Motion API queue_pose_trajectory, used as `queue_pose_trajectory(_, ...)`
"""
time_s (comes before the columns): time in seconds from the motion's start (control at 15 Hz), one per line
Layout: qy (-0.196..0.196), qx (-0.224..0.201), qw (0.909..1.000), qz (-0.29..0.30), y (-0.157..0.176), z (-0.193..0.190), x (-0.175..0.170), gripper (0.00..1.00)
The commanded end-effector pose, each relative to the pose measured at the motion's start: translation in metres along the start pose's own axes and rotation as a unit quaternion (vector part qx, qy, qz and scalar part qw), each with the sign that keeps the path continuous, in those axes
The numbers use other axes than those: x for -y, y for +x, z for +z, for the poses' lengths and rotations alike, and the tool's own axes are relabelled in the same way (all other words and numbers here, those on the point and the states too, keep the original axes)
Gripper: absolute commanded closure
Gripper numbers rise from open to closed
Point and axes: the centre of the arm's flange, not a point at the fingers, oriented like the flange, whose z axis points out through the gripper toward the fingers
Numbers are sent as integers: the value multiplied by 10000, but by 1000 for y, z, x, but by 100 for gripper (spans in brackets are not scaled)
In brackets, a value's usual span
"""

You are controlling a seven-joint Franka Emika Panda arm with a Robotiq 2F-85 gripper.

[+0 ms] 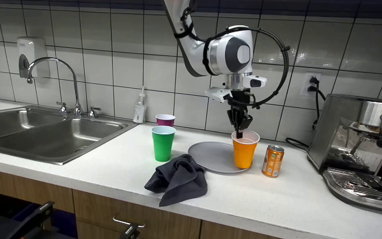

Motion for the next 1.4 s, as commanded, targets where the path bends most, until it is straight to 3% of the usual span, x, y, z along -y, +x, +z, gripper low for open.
queue_pose_trajectory(0.0, 31, 234, 9997, -23, 10, -1, 10, 99)
queue_pose_trajectory(1.07, -75, 451, 9990, 1, 8, 13, 19, 99)
queue_pose_trajectory(1.13, -63, 446, 9990, 0, 8, 12, 20, 70)
queue_pose_trajectory(1.2, -60, 447, 9990, -3, 8, 11, 20, 69)
queue_pose_trajectory(1.33, -32, 434, 9991, -4, 7, 9, 21, 56)
